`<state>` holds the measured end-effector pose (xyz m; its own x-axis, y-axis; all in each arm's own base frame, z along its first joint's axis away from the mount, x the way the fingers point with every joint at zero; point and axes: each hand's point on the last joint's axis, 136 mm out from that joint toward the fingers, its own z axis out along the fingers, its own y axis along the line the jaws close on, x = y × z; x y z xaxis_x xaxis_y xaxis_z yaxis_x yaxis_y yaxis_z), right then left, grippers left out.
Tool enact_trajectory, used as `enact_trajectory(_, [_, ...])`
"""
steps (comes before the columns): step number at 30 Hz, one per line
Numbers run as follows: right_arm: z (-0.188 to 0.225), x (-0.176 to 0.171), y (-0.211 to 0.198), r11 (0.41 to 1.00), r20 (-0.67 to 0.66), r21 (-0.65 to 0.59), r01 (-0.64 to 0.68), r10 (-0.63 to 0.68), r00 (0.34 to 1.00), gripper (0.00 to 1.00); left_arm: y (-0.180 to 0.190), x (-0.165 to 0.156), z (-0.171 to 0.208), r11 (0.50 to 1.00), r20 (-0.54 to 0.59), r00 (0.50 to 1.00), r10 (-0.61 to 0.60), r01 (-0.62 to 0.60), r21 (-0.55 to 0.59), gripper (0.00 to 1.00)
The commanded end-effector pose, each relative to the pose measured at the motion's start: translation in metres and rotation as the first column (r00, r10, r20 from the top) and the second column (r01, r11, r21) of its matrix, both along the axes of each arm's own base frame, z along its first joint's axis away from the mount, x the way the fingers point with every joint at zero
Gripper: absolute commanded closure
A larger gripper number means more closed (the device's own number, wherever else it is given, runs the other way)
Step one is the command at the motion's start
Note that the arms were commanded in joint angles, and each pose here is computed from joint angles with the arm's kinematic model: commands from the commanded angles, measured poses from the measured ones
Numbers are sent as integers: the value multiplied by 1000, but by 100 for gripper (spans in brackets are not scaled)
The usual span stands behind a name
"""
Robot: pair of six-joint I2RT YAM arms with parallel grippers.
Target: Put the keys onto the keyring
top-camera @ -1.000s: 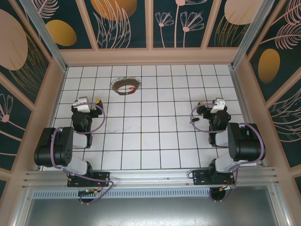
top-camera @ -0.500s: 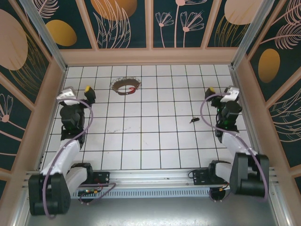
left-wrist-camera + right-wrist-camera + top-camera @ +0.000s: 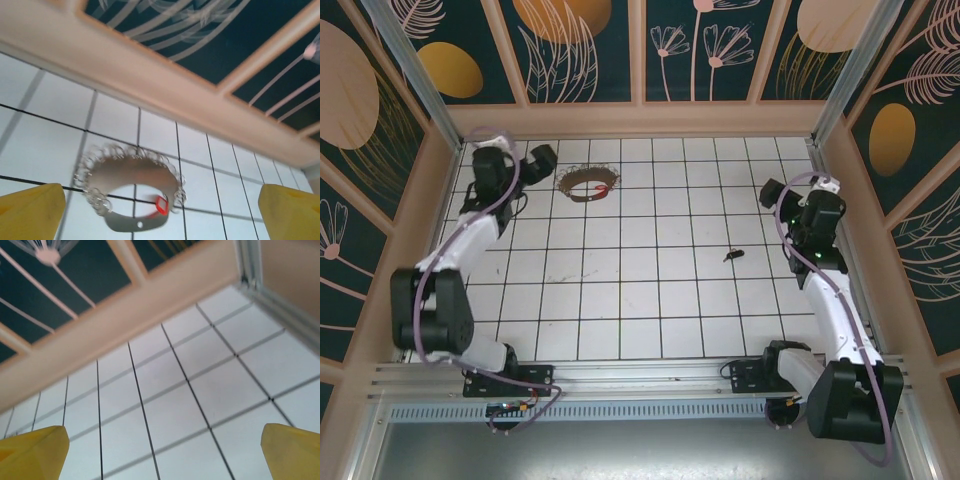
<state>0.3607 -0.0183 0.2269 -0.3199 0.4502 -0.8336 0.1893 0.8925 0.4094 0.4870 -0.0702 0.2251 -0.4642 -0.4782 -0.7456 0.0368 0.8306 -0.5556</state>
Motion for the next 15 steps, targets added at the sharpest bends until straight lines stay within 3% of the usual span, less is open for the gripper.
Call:
enact_trajectory(1, [-5,-4,17,997,-77,15,-71,72,994,1,-21,14,-20,991,-131,990,-49,64,115,1])
enact_trajectory(5, [-11,-5,21,996,-111,14,-85,86,990,1,-9,43,-61,962,-228,969,96,-31,273,1])
enact_trajectory(9, [-13,-5,31,992,-123,26,-122,124,985,1,7,61,-118,911,-361,901,241,-81,405,1])
enact_trajectory(13, [-16,-3,38,988,-145,37,-149,153,978,1,9,72,-164,884,-476,828,295,-48,465,2])
enact_trajectory(15, [-19,-3,42,986,-159,47,-163,168,973,1,5,75,-175,887,-493,822,285,-31,462,4])
